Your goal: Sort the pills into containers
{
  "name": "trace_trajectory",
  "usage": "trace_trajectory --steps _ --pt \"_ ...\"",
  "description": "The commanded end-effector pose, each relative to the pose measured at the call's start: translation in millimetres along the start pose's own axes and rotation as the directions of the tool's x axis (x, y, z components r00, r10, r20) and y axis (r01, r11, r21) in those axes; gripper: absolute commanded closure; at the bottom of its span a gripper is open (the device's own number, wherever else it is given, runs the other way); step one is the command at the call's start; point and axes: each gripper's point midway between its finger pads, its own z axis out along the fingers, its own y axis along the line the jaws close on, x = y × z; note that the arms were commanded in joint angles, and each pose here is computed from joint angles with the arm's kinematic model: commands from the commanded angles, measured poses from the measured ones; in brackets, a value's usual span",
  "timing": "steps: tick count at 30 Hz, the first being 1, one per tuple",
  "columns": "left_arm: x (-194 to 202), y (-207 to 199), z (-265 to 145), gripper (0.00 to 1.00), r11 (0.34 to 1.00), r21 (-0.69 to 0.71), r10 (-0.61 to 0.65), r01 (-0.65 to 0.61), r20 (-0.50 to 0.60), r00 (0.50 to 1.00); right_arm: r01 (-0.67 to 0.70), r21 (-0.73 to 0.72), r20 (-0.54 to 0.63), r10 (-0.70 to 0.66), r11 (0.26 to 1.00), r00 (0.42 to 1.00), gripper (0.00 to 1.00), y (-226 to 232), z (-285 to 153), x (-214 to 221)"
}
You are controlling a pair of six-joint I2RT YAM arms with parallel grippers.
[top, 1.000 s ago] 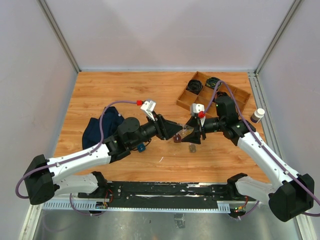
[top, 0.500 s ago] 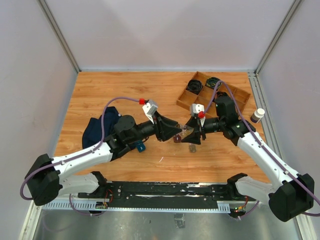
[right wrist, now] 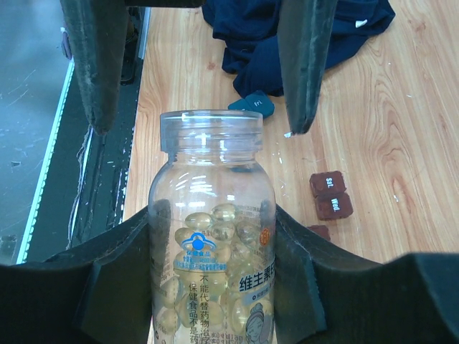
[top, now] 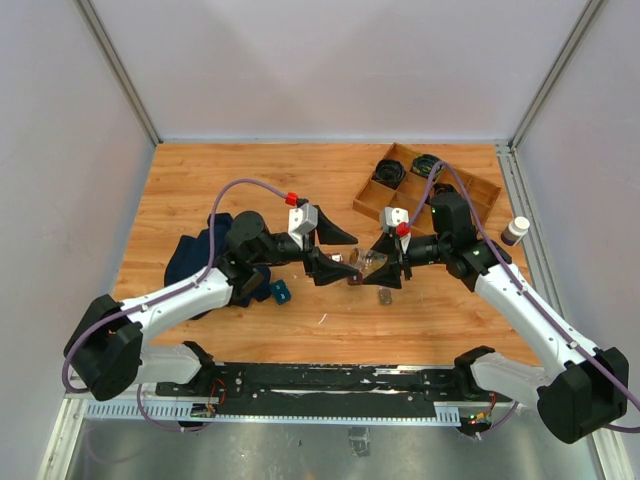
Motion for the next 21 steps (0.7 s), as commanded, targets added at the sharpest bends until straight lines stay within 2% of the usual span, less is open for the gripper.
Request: trace_trajectory --steps 1,5,6,8,11,15,18,21 --pt "-37.2 2.4 -3.4 0.20 0.997 -0.049 0.071 -0.067 0.095 0.993 0.048 -0.010 0.037 -0.047 0.999 0.998 0.99 -0.2 -1.8 -13.2" --pt "-55.2 9.3 -13.8 0.03 0.987 -0.161 0.014 0.014 0.169 0.985 0.050 -0.008 0.037 -0.050 0.999 0.998 0.99 -0.1 -2.1 -13.1" --pt "-59.7 13.6 -17.2 0.01 0.978 -0.200 -0.014 0.053 0.191 0.982 0.049 -0.009 0.036 -0.049 0.999 0.998 0.99 -0.1 -1.9 -12.9" --pt "-62.6 17.9 -23.1 0.01 0.958 -0.249 -0.089 0.144 0.222 0.971 0.049 -0.009 0.036 -0.049 0.999 0.998 0.99 -0.2 -1.8 -12.6" --pt "-57.6 14.5 -29.0 0.01 0.926 -0.250 -0.216 0.283 0.261 0.941 0.050 -0.007 0.034 -0.050 0.999 0.998 0.99 -0.7 -1.8 -12.4" --pt "-43.4 7.0 -40.2 0.05 0.844 -0.222 -0.400 0.488 0.344 0.849 0.051 -0.004 0.032 -0.051 0.999 0.998 0.99 -1.4 -2.3 -12.0" --pt "-37.5 8.5 -47.1 0.13 0.799 -0.292 -0.404 0.526 0.387 0.829 0.051 -0.006 0.031 -0.050 0.999 0.998 0.99 -1.3 -1.7 -11.5" --pt "-25.2 17.6 -47.8 0.12 0.722 -0.482 -0.348 0.496 0.367 0.863 0.047 -0.006 0.029 -0.047 0.999 0.998 0.99 -1.9 -1.3 -10.6"
